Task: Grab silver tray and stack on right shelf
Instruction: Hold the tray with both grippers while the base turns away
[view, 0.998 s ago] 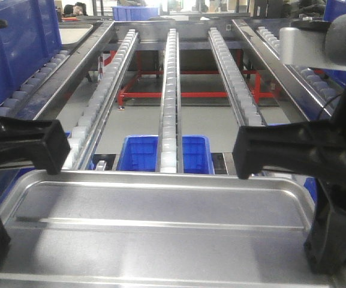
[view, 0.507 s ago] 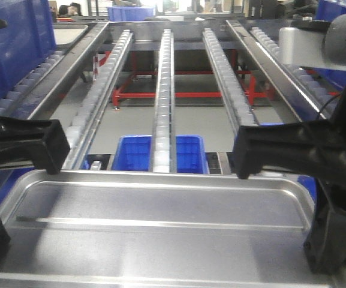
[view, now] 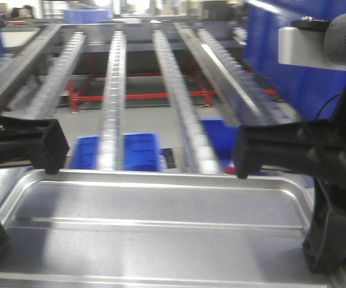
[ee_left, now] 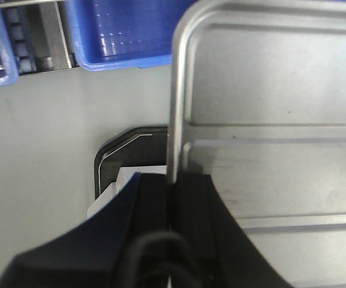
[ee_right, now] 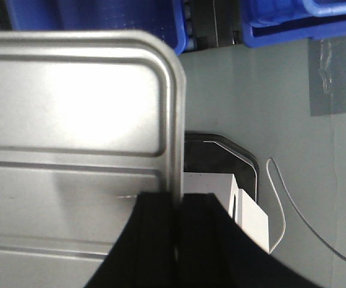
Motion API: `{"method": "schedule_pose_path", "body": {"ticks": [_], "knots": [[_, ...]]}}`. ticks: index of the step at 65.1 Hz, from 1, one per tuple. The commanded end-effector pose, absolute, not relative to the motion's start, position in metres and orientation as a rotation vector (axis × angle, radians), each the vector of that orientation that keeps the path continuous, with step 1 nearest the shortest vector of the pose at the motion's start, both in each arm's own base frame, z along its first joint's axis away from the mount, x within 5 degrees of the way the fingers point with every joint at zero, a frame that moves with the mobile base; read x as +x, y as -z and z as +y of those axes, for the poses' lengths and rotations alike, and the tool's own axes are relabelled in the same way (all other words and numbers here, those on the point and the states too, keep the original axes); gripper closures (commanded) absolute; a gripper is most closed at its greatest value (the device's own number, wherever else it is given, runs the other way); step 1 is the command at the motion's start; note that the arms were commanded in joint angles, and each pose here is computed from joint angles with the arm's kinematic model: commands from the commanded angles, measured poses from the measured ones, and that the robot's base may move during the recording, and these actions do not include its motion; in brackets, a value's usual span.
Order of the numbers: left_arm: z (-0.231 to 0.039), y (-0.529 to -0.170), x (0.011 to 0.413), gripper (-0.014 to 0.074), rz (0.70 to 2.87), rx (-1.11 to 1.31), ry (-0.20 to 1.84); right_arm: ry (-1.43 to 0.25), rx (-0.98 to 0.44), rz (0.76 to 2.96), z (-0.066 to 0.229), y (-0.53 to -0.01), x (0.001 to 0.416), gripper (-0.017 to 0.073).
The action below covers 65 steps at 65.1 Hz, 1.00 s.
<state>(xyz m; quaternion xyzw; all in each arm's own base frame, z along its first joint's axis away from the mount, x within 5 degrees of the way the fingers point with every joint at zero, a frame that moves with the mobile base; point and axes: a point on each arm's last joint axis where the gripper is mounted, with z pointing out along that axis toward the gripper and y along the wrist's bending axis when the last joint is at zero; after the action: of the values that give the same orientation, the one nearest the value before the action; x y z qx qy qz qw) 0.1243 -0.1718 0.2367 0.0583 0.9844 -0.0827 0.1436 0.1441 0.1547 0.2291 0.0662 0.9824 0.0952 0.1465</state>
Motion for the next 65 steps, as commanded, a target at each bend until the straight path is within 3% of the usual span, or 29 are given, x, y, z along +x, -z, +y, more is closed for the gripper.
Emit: {"method": "schedule_pose_path", "body": {"ticks": [1,65], "knots": [[-0.169,-0.2466,0.1243,0.0694,2.805,0.179,0.228,-0.263,0.161,2.787,0.1508,-0.2396,0.1454,0.05],[-0.169,-0.2466,0.1243,0.0694,2.805,0.179,0.228,-0.244,0.164,2.796,0.1497,-0.2391,0.1447,0.05]]}}
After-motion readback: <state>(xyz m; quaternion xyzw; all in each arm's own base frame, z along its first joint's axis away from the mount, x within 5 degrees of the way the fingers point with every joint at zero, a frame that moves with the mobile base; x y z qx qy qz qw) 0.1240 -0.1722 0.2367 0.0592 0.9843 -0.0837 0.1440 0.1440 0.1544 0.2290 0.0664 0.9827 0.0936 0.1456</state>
